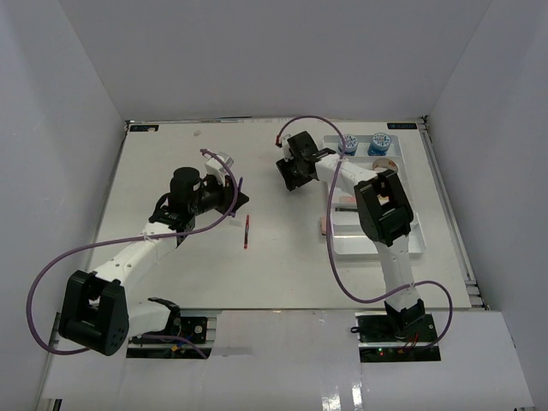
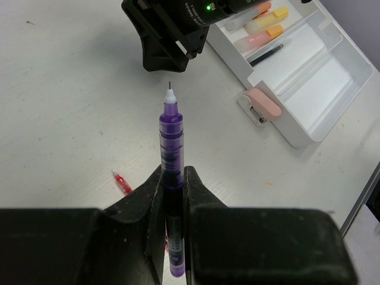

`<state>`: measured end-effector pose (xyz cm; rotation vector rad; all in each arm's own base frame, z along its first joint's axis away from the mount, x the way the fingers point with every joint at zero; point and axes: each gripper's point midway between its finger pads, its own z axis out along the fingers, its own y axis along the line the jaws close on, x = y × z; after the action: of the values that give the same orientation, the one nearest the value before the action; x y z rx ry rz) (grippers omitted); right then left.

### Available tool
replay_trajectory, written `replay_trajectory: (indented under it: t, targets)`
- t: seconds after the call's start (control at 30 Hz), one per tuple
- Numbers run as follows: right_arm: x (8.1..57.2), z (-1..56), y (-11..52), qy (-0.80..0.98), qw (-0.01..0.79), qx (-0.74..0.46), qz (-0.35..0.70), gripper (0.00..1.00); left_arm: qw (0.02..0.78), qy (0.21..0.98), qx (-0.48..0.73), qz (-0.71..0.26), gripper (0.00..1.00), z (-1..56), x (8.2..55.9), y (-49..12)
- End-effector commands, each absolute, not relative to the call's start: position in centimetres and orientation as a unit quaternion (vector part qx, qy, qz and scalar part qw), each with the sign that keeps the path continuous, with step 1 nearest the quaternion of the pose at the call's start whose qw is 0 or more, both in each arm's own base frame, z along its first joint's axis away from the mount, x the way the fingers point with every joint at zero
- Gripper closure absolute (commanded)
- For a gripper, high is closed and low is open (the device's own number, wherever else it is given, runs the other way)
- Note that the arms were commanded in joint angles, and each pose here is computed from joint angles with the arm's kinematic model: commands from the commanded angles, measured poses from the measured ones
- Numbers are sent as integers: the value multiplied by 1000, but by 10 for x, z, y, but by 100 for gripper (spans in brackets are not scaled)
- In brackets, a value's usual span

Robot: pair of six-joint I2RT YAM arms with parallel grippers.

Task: Sort the stationery into containers
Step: Close the pen cap on the pen.

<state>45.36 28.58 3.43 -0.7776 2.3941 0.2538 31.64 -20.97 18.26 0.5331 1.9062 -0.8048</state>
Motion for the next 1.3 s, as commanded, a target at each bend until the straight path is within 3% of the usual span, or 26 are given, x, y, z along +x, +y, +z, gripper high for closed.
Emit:
replay_trajectory:
  t: [0.0,0.5,0.63,0.77,1.0,1.2,1.27]
  targets:
    - [465,36,293,895,318,-304,81,47,490,774,225,-332,100,190,317,-210]
    - [465,25,303,894,309,-317,68,56,489,768,230,-345,100,194,314,-214]
    - [464,21,303,896,303,-319,64,61,487,766,232,-350,100,195,312,-215]
    - [462,25,303,896,305,-316,64,73,488,761,237,-356,100,198,310,-216]
    - [454,92,315,875,358,-311,96,90,497,744,248,-372,100,209,302,-220]
    - [422,196,329,827,446,-294,175,92,519,709,267,-397,100,231,288,-224]
    - [404,219,342,801,465,-287,245,92,523,697,271,-410,100,237,280,-225]
